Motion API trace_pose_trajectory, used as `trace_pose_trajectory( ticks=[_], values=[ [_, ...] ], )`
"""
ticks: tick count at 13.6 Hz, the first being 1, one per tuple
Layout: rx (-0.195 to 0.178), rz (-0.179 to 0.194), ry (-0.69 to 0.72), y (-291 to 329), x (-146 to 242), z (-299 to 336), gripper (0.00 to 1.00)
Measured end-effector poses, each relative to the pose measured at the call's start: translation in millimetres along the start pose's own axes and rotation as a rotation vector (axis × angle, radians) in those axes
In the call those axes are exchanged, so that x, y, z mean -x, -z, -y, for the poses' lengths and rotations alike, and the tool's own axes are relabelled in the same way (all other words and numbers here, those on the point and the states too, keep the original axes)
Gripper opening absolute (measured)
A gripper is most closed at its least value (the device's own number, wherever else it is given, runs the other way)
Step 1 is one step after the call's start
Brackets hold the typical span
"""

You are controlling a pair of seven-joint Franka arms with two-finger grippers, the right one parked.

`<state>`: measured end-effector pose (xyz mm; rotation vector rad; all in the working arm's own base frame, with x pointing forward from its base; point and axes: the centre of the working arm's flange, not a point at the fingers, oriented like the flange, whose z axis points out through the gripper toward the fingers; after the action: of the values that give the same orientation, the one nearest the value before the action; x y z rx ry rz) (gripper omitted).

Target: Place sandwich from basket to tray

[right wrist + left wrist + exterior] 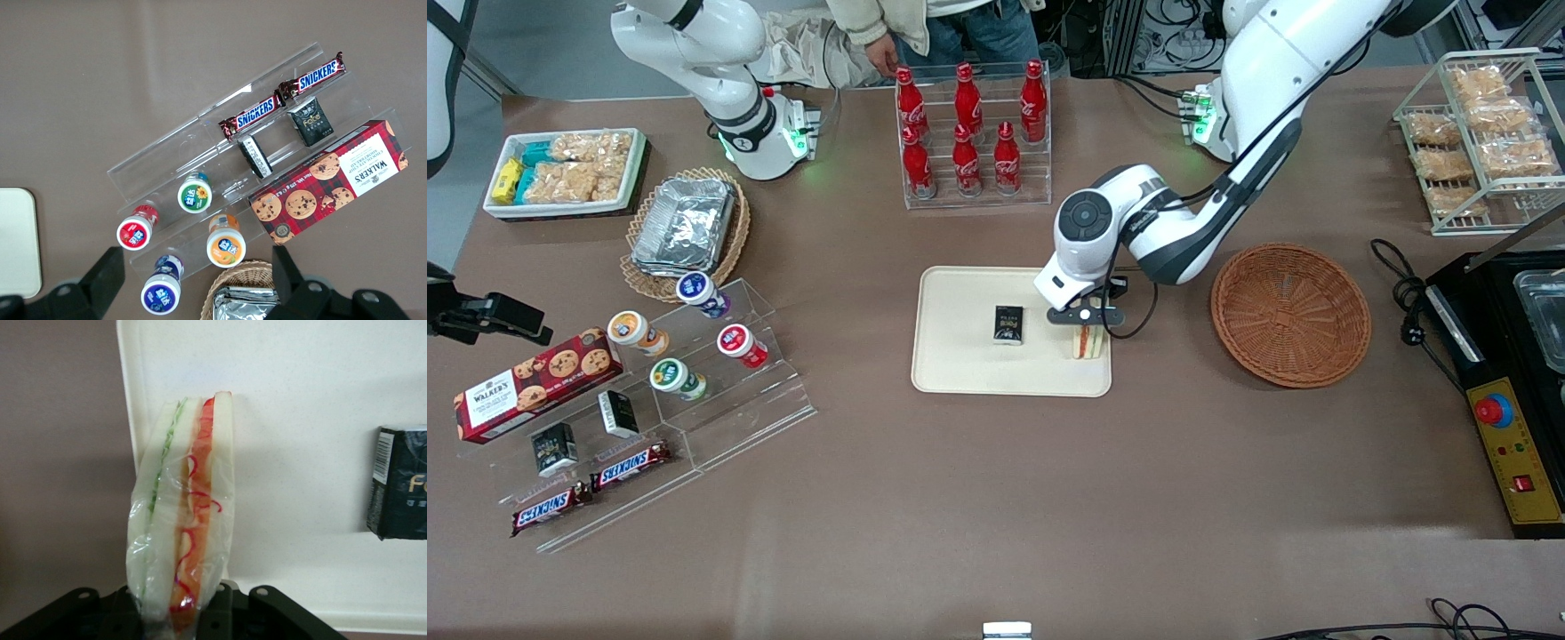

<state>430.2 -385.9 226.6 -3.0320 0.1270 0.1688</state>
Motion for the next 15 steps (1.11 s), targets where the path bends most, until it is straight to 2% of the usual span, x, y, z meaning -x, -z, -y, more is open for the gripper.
trace_pose_trajectory(
  ticks=[3,4,7,10,11,13,15],
  values=[
    [0.007,-0.001,0.002,-2.7,-0.6,-0.9,0.21],
    [0.003,-0.004,-0.004,-4.1,-0.7,-0.9,0.28],
    [-0.01,-0.012,0.04,-4.2,-2.7,-0.1,0.58],
    [-0.125,0.028,0.123,27.3,-23.6,11.5,0.89],
    [-0.129,0.013,0.146,50.9,-37.1,14.0,0.98],
    [-0.098,-0.049,0.18,108.3,-63.7,26.7,1.0],
    [-0.064,-0.055,0.177,164.7,-80.7,62.6,1.0]
  ],
)
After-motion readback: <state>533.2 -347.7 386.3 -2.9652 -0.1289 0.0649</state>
